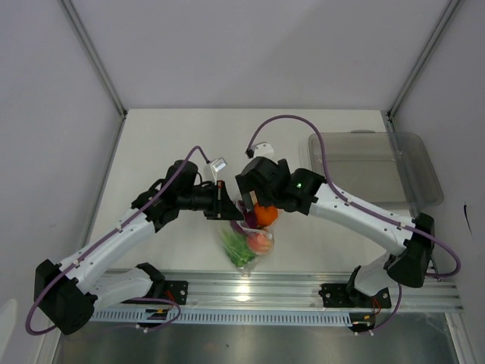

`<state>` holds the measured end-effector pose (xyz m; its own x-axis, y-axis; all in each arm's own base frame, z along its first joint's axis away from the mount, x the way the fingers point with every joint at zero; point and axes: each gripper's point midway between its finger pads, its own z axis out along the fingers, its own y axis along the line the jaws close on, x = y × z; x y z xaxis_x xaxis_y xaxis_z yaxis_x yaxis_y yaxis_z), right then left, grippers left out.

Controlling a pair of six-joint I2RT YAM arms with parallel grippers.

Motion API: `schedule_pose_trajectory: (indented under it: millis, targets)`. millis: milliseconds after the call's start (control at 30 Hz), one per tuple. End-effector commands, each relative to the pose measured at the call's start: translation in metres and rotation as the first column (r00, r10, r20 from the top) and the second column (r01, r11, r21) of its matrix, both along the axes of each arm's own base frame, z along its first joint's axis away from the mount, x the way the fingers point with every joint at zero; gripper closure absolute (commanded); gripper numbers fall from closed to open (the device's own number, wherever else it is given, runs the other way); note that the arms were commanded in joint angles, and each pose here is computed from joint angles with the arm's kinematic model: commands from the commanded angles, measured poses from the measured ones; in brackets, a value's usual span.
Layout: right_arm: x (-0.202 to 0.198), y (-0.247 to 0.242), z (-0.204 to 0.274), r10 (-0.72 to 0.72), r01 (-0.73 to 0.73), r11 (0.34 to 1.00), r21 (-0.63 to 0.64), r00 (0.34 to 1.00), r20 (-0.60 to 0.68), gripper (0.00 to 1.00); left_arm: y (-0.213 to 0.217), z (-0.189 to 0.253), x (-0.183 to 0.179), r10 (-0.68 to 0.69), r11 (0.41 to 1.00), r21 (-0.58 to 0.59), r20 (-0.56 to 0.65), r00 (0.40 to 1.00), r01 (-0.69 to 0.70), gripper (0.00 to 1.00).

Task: Place the food in the zip-top bag and seal the zipper
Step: Place the fake vegetable in the zipper food storage bag, then adjust the zipper food storage bag at the center of the board.

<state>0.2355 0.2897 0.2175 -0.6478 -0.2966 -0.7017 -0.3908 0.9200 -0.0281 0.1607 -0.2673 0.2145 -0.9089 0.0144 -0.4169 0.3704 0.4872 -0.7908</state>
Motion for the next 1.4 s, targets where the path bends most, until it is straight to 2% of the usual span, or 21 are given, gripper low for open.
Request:
schedule_pose_trajectory:
  millis: [0, 167, 200, 267, 300, 500, 733, 833, 867, 933, 1067, 1167, 1200, 1267, 1300, 1333, 1367]
  targets:
    - [0.001, -0.025, 0.033, -0.098, 0.092, 0.992, 0.089, 0.993, 0.059, 0.01, 0.0, 0.016, 0.005, 0.021, 0.999, -0.029, 0.039, 0.999, -0.02, 0.99]
    - [0.012, -0.056, 0.014, -0.156, 0.168, 0.963, 0.213, 0.985, -0.071, 0.01, -0.001, 0.019, 0.004, 0.014, 0.999, -0.034, 0.044, 0.999, -0.012, 0.99]
    - [0.005, -0.053, 0.011, -0.112, 0.141, 0.957, 0.255, 0.986, -0.123, 0.06, -0.001, 0.019, 0.004, 0.014, 0.999, -0.034, 0.044, 0.999, -0.012, 0.99]
    - [0.007, -0.055, 0.007, -0.098, 0.14, 0.943, 0.302, 0.984, -0.149, 0.13, 0.001, 0.019, 0.004, 0.017, 0.999, -0.031, 0.044, 0.999, -0.016, 0.99]
    - [0.004, -0.06, 0.002, -0.087, 0.14, 0.936, 0.323, 0.981, -0.173, 0.19, 0.001, 0.019, 0.003, 0.016, 0.999, -0.033, 0.046, 0.999, -0.014, 0.99]
    - [-0.001, -0.066, -0.009, -0.055, 0.119, 0.932, 0.343, 0.98, -0.189, 0.41, 0.001, 0.019, 0.002, 0.015, 0.999, -0.037, 0.042, 0.999, -0.014, 0.99]
    - [-0.005, -0.05, -0.022, 0.02, 0.09, 0.909, 0.406, 0.966, -0.258, 0.45, 0.001, 0.02, 0.001, 0.011, 0.999, -0.043, 0.043, 0.999, -0.01, 0.99]
    - [-0.006, -0.043, -0.026, 0.046, 0.08, 0.904, 0.419, 0.958, -0.282, 0.57, 0.001, 0.019, 0.0, 0.013, 0.999, -0.041, 0.042, 0.999, -0.011, 0.99]
    - [-0.007, -0.041, -0.03, 0.057, 0.077, 0.904, 0.421, 0.954, -0.296, 0.65, 0.002, 0.021, 0.0, 0.013, 0.999, -0.043, 0.048, 0.999, -0.011, 0.99]
    - [-0.01, -0.039, -0.033, 0.076, 0.064, 0.903, 0.424, 0.949, -0.305, 0.73, 0.003, 0.018, -0.001, 0.014, 0.999, -0.037, 0.043, 0.999, -0.012, 0.99]
    - [-0.01, -0.033, -0.02, 0.125, 0.013, 0.895, 0.445, 0.952, -0.279, 1.0, 0.002, 0.02, -0.001, 0.013, 0.999, -0.041, 0.047, 0.999, -0.011, 0.99]
    - [-0.008, -0.034, 0.006, 0.142, -0.035, 0.899, 0.437, 0.967, -0.213, 1.0, 0.002, 0.029, 0.001, 0.01, 0.999, -0.04, 0.065, 0.998, -0.007, 1.0]
    - [-0.005, -0.029, 0.036, 0.153, -0.077, 0.889, 0.451, 0.979, -0.134, 1.0, 0.0, 0.049, 0.005, 0.01, 0.998, -0.06, 0.102, 0.995, -0.004, 0.99]
    - [-0.01, -0.028, 0.061, 0.182, -0.133, 0.891, 0.434, 0.981, -0.073, 1.0, 0.002, 0.06, 0.004, 0.008, 0.999, -0.049, 0.12, 0.993, -0.002, 0.99]
    - [-0.015, -0.021, 0.089, 0.208, -0.178, 0.873, 0.454, 0.978, -0.015, 1.0, 0.003, 0.067, 0.004, 0.007, 0.999, -0.053, 0.135, 0.991, 0.0, 0.99]
    - [-0.019, -0.022, 0.096, 0.214, -0.189, 0.874, 0.448, 0.977, -0.004, 1.0, 0.002, 0.093, 0.004, 0.011, 0.996, -0.085, 0.185, 0.983, 0.005, 0.99]
    - [-0.023, -0.019, 0.105, 0.226, -0.207, 0.866, 0.456, 0.974, 0.012, 1.0, 0.004, 0.097, 0.002, 0.013, 0.996, -0.084, 0.187, 0.982, 0.003, 0.99]
